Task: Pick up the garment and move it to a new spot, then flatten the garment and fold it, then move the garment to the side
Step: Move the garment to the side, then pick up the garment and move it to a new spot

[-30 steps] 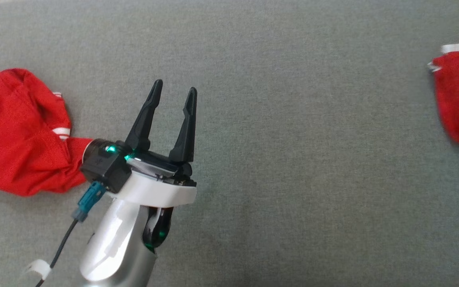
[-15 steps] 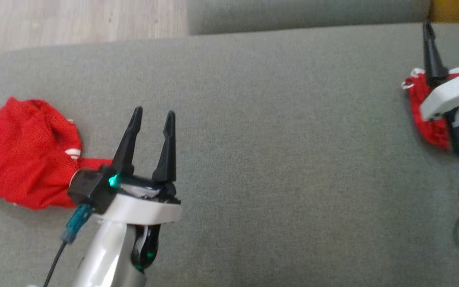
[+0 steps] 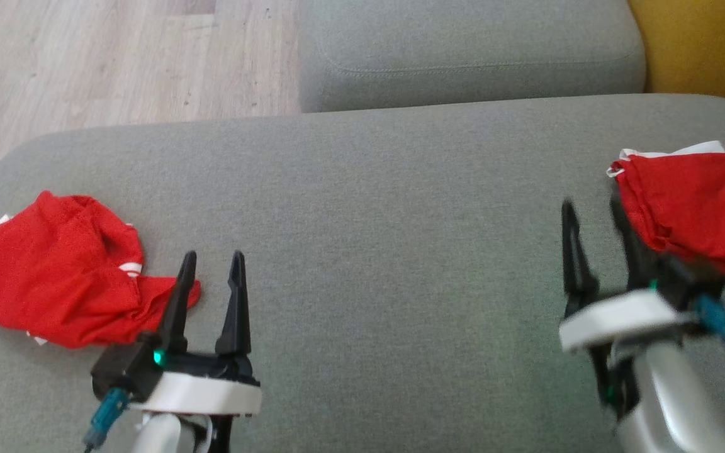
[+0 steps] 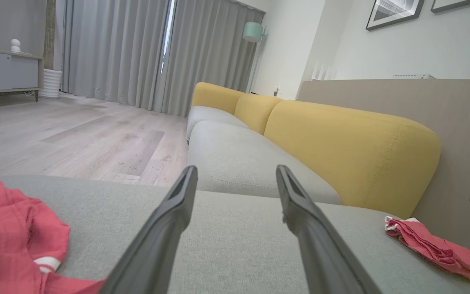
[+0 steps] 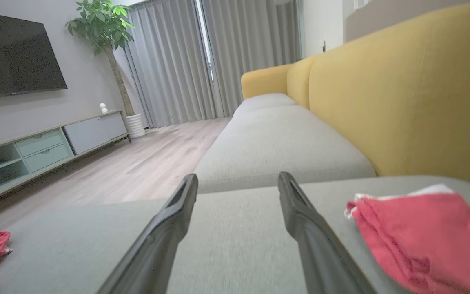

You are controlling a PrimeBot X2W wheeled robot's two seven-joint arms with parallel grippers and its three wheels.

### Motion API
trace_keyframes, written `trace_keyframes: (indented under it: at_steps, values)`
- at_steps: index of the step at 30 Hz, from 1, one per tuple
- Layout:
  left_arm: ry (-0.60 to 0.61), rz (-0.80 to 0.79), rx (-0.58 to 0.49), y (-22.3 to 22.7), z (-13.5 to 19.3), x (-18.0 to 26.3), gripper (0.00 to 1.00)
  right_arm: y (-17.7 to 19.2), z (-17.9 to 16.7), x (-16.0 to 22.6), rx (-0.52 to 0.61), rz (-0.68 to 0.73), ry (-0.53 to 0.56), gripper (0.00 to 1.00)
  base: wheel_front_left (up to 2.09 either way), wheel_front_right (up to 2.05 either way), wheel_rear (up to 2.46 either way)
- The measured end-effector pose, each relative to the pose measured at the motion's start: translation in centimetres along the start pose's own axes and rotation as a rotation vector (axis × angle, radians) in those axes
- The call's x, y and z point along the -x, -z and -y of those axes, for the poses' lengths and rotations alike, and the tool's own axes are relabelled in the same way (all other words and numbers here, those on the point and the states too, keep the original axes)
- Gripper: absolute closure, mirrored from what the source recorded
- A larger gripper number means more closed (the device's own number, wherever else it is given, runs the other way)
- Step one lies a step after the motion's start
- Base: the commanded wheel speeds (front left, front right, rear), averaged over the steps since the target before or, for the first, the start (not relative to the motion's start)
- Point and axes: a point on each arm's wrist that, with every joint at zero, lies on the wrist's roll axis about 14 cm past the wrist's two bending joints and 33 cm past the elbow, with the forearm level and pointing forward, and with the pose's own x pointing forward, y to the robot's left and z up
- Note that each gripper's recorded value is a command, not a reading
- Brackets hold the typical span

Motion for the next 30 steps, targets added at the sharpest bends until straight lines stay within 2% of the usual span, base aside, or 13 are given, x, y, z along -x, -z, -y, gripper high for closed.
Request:
trace_keyframes:
  at_steps: [5, 13, 30]
  values:
    - [-0.014, -0.027, 0.007, 0.9, -0.2, 1.0, 0.00, 3.8, -0.5, 3.6, -0.100, -0.093, 0.019, 0.00, 0.00, 0.00, 0.00]
    - [-0.028, 0.002, 0.007, 0.0, -0.7, 1.2, 0.00, 2.0, -0.8, 3.8, -0.110, -0.031, 0.013, 0.00, 0.00, 0.00, 0.00]
    - [-0.028, -0.019, 0.012, 0.7, -0.6, 1.6, 0.00, 2.7, -0.6, 4.7, -0.100, -0.051, 0.023, 0.00, 0.00, 0.00, 0.00]
